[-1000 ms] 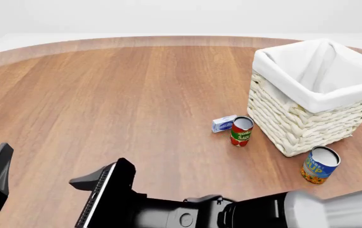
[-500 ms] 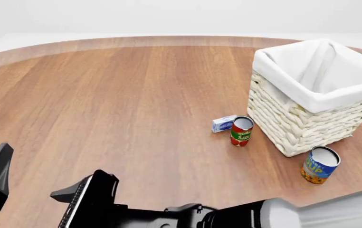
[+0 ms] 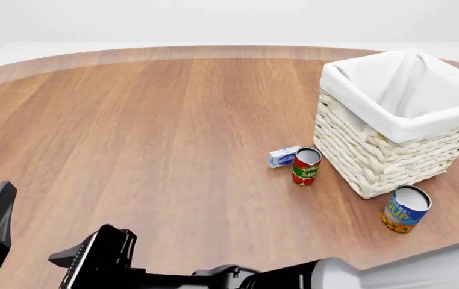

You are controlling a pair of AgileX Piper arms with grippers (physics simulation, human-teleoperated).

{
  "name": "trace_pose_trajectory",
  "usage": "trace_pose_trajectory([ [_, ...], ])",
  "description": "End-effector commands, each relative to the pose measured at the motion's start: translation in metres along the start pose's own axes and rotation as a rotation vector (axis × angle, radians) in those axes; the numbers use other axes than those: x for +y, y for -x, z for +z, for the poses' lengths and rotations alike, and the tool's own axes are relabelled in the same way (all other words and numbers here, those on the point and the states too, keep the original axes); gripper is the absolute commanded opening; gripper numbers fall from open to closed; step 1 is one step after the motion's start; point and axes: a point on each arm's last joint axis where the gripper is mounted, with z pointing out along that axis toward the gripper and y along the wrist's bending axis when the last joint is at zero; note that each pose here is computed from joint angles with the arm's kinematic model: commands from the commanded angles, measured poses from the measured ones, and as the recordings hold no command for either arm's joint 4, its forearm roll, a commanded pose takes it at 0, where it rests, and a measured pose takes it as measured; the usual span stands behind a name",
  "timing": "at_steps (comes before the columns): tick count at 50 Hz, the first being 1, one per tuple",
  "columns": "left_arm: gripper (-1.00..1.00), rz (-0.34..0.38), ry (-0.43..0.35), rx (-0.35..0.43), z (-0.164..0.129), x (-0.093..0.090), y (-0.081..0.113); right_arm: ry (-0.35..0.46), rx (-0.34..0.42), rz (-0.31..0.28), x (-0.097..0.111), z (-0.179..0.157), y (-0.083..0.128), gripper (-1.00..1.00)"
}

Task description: Pick up the ketchup, and put it in the basket.

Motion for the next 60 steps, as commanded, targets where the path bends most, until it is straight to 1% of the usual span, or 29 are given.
trace_pose_trajectory([
  [1, 1.00, 0.000, 0.000, 0.000, 0.000, 0.000, 0.000, 0.011, 0.008, 0.003, 0.004, 0.005, 0.000, 1.00],
  [11, 1.00, 0.000, 0.000, 0.000, 0.000, 0.000, 0.000, 0.013, 0.006, 0.007, 0.005, 0.005, 0.001, 1.00],
  [22, 1.00, 0.000, 0.000, 0.000, 0.000, 0.000, 0.000, 0.029, 0.007, 0.014, 0.012, 0.007, 0.000, 1.00],
  [40, 1.00, 0.000, 0.000, 0.000, 0.000, 0.000, 0.000, 0.042, 0.015, 0.016, 0.017, 0.013, -0.001, 1.00],
  [52, 1.00, 0.000, 0.000, 0.000, 0.000, 0.000, 0.000, 0.049, 0.025, 0.027, 0.020, 0.021, -0.001, 1.00],
  [60, 1.00, 0.000, 0.000, 0.000, 0.000, 0.000, 0.000, 0.044, 0.027, 0.036, 0.018, 0.024, 0.000, 1.00],
])
